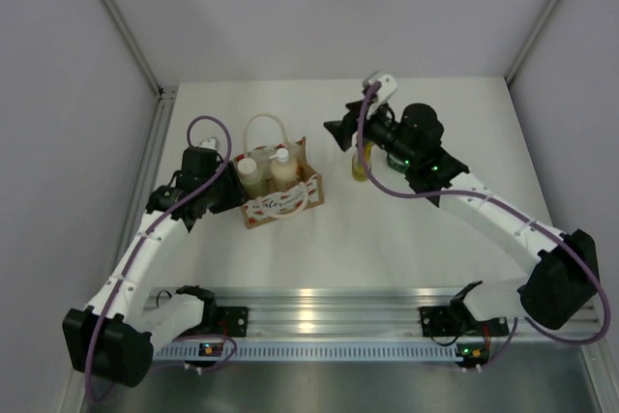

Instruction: Take the personal care products out of the canvas bag

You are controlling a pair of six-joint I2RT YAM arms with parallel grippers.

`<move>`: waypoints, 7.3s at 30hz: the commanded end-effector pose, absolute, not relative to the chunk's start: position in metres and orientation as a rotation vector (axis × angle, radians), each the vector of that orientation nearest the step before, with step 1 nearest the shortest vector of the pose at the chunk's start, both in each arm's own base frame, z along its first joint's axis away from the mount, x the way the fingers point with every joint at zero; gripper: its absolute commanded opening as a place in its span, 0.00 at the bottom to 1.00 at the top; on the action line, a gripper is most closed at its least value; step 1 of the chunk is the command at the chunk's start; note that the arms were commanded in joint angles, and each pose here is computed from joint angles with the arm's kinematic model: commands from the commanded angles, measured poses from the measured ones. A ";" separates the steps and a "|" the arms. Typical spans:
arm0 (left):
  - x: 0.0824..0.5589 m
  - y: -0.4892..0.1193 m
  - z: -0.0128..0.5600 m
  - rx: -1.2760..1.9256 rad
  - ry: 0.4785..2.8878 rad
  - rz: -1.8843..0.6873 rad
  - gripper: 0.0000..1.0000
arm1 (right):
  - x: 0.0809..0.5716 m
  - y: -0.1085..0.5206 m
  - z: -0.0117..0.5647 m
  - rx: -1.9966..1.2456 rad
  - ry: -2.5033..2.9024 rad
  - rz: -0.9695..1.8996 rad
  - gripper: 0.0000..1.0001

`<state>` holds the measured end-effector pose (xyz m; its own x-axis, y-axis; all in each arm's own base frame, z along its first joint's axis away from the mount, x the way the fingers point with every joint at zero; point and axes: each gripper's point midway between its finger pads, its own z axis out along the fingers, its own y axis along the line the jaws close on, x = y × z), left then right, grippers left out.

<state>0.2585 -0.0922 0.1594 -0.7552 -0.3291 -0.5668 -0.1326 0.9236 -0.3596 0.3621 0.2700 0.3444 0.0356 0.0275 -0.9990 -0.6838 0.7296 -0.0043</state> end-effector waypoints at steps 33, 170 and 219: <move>0.257 -0.095 0.160 -0.304 2.419 -0.400 0.49 | 0.371 0.429 0.212 -1.379 1.428 0.787 0.65; 0.254 -0.097 0.165 -0.296 2.397 -0.410 0.49 | 0.313 0.375 0.480 -0.843 1.119 0.673 0.00; 0.254 -0.100 0.163 -0.285 2.410 -0.419 0.49 | 0.285 0.241 0.286 -0.543 1.292 0.559 0.00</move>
<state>0.2547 -0.0978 0.1625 -0.7541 -0.3130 -0.5773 -0.1061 0.9256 -0.3633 0.2808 0.2357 0.1801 -0.0975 -0.1790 -0.9790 -0.6624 0.7459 -0.0704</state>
